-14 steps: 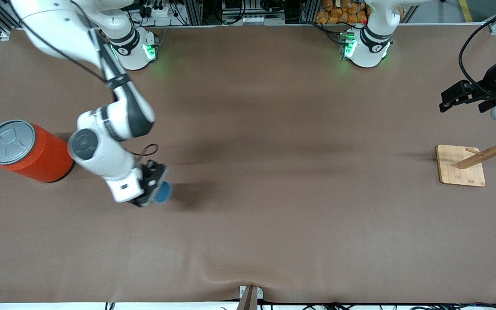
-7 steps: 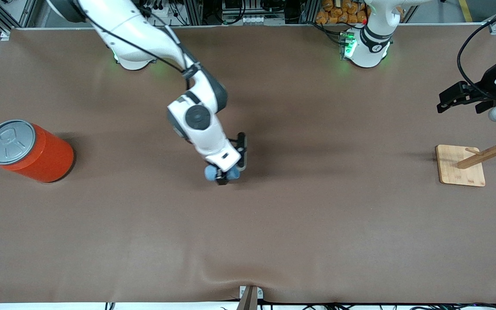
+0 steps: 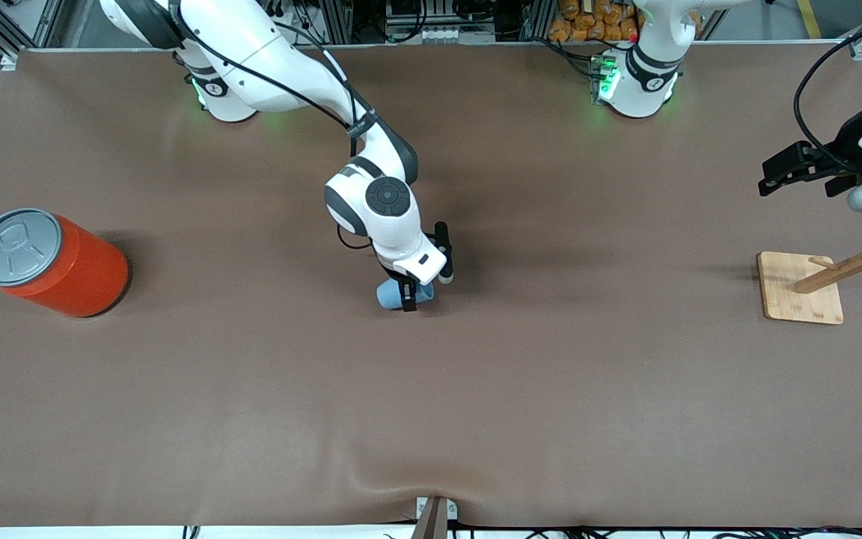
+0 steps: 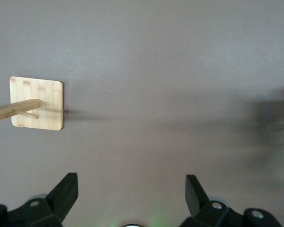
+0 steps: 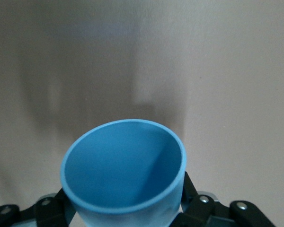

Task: Flip cup
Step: 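Lift the blue cup with the right gripper and carry it toward the table middle, then open the right gripper and release the blue cup on its side, then retract the right gripper while the left gripper reaches toward the cup's base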

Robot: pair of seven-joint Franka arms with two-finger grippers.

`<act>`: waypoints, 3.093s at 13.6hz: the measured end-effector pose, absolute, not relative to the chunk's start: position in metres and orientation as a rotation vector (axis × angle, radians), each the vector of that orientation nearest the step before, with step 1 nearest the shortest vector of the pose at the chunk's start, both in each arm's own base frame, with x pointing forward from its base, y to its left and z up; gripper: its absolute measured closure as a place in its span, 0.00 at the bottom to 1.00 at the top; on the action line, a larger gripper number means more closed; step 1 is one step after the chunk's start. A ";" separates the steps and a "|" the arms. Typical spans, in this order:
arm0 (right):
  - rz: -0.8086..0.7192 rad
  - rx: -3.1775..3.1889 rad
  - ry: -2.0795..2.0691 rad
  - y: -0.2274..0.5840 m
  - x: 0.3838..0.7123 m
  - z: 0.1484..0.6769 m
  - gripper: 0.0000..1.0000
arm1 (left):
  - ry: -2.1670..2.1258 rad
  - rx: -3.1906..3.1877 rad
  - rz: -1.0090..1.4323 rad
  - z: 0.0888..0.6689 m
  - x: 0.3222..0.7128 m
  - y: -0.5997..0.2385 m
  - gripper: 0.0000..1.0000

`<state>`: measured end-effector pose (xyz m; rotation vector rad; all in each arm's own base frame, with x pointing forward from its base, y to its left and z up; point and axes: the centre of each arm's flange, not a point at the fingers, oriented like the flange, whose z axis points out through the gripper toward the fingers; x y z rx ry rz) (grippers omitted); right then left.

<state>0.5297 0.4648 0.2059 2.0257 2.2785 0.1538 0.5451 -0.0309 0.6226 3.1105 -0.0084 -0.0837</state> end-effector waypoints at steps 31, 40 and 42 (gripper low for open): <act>-0.064 3.015 0.352 0.017 0.602 0.560 0.00 | 0.255 2.291 -0.187 0.432 0.575 -0.218 0.00; -0.042 3.123 -0.083 -0.022 0.563 0.610 0.00 | 0.301 2.023 -0.136 0.248 0.546 -0.303 0.00; -0.043 3.123 -0.074 -0.019 0.560 0.614 0.00 | 0.337 1.951 -0.121 0.219 0.538 -0.315 0.00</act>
